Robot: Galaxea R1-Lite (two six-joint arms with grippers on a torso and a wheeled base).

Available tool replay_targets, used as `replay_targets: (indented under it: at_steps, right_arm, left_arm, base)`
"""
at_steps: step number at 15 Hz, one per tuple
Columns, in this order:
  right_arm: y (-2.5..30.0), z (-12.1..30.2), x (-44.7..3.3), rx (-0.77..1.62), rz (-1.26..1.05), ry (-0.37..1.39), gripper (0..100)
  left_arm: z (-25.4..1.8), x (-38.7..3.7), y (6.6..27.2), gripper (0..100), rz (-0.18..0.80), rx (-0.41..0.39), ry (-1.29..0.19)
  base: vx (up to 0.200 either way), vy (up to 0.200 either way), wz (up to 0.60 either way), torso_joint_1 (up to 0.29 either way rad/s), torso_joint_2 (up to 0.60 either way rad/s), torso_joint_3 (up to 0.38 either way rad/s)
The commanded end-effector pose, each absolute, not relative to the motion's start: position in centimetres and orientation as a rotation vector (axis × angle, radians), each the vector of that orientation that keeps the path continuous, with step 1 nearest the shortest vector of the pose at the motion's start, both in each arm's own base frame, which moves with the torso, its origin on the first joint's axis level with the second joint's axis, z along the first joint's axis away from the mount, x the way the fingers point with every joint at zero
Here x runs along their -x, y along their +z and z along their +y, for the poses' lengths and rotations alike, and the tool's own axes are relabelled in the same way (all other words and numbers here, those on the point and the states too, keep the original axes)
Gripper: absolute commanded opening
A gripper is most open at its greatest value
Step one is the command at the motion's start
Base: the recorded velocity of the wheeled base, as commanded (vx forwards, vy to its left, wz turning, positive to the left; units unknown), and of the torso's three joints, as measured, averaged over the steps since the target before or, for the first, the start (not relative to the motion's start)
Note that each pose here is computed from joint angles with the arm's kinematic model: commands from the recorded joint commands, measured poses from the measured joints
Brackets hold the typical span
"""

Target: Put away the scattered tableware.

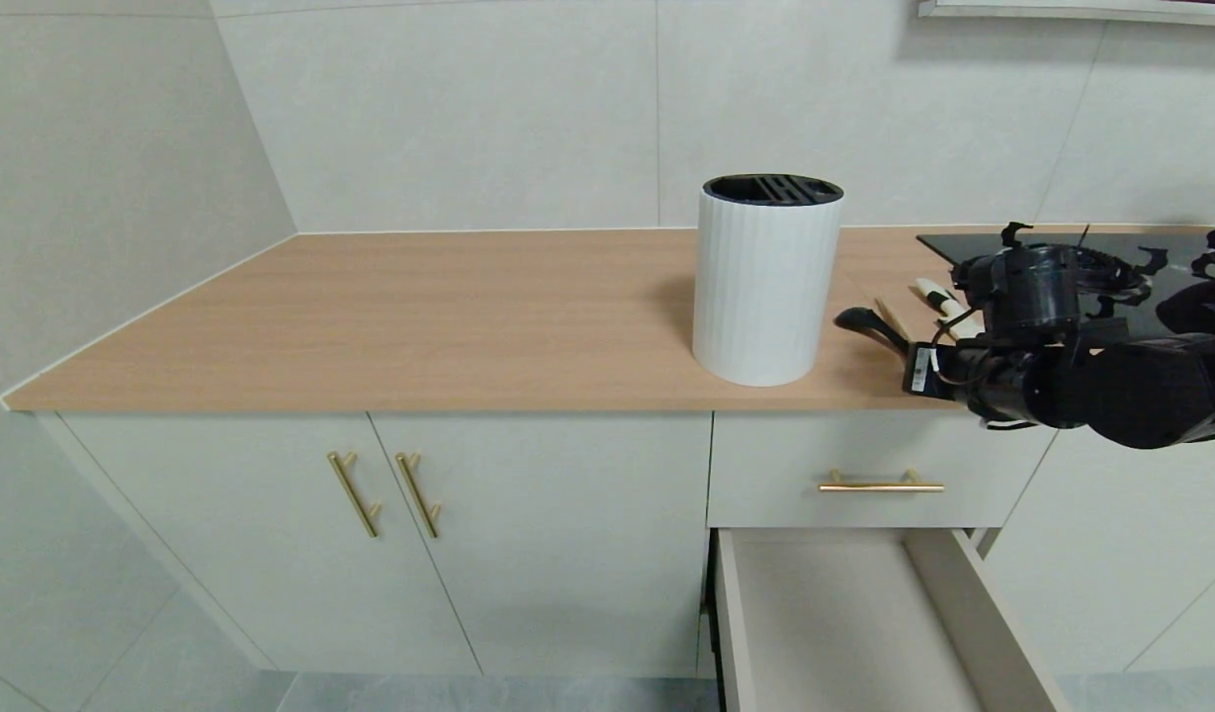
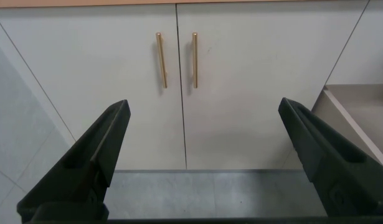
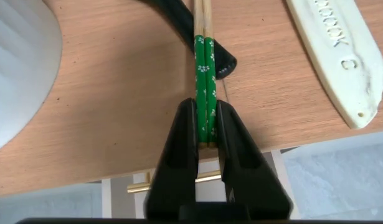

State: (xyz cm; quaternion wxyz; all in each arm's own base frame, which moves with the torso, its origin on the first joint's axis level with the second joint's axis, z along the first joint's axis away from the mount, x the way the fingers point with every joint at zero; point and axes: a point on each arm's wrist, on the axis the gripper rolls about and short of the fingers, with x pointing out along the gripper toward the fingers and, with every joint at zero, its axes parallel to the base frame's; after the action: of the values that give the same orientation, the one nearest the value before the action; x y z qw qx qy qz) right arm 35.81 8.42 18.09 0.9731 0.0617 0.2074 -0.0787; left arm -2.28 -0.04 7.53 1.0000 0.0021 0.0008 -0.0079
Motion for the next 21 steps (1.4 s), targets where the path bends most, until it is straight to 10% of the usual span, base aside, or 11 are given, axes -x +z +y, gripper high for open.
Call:
replay_targets:
  at_steps: [1,21]
  right_arm:
    - [18.3,8.3,-35.7,-0.127,0.412,-0.160,0]
    - [29.2,6.6,-18.9,-0.085,0.531,0.178,0]
  left_arm:
    - [0.0,2.3,7.5,100,0.001,-0.005,-0.015]
    - [0.0,2.3,7.5,100,0.001,-0.005,-0.015]
  base:
    - [0.000,0.000,0.00,0.000,0.00,0.000]
    - [0.000,0.000,0.00,0.000,0.00,0.000]
